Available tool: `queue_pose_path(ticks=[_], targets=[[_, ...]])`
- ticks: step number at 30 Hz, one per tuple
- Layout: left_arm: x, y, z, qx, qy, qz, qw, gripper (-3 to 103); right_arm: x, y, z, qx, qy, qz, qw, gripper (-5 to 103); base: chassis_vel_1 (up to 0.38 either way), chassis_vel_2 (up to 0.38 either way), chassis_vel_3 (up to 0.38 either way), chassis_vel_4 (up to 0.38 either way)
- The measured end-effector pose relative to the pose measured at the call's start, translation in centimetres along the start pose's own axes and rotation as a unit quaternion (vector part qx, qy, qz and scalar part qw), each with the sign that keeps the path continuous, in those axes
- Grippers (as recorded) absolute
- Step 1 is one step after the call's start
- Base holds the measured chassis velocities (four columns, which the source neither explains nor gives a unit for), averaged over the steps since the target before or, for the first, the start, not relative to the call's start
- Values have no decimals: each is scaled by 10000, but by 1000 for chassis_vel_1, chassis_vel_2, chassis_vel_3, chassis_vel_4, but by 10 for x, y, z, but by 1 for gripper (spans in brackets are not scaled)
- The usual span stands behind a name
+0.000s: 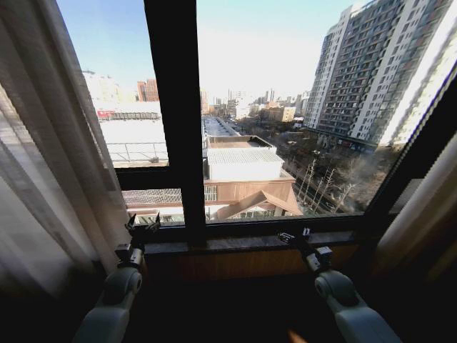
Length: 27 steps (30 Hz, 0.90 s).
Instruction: Open the curtains by pulling them apart, changing their state from closed to fully open.
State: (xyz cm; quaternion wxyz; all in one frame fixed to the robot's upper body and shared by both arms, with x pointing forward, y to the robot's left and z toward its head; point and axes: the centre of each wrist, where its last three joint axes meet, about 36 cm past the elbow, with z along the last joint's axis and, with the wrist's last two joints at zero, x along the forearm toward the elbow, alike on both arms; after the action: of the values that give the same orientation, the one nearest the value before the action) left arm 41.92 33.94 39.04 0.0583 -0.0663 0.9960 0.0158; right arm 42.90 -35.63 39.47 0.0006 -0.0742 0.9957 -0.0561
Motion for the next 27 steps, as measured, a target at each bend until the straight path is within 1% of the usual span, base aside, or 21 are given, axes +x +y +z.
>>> queue_pose_path(ticks=[2, 4, 5, 7, 10, 12, 21, 25, 27], targets=[[14, 8, 2, -73, 65, -228, 9997, 100, 0, 0, 0, 0, 0, -1, 10000, 100, 0, 0, 0, 0], [20, 16, 2, -116, 93, -476, 9988, 100, 0, 0, 0, 0, 0, -1, 10000, 100, 0, 0, 0, 0], [20, 16, 2, -116, 93, -476, 9988, 100, 0, 0, 0, 0, 0, -1, 10000, 100, 0, 0, 0, 0], [21, 24, 0, -163, 116, -616, 9979, 100, 0, 0, 0, 0, 0, -1, 10000, 100, 0, 0, 0, 0], [21, 31, -1, -220, 104, -676, 9974, 100, 0, 0, 0, 0, 0, 0, 10000, 100, 0, 0, 0, 0], [20, 33, -2, -227, 96, -683, 9974, 100, 0, 0, 0, 0, 0, -1, 10000, 100, 0, 0, 0, 0], [16, 33, -5, -225, 57, -665, 9975, 100, 0, 0, 0, 0, 0, -1, 10000, 100, -3, 11, 4, -17], [15, 40, -3, -256, 85, -752, 9968, 100, 0, 0, 0, 0, 0, 0, 10000, 100, -60, 101, 48, -131], [15, 46, -2, -290, 105, -856, 9959, 100, 0, 0, 0, 0, 0, 0, 10000, 100, -70, 123, 65, -138]])
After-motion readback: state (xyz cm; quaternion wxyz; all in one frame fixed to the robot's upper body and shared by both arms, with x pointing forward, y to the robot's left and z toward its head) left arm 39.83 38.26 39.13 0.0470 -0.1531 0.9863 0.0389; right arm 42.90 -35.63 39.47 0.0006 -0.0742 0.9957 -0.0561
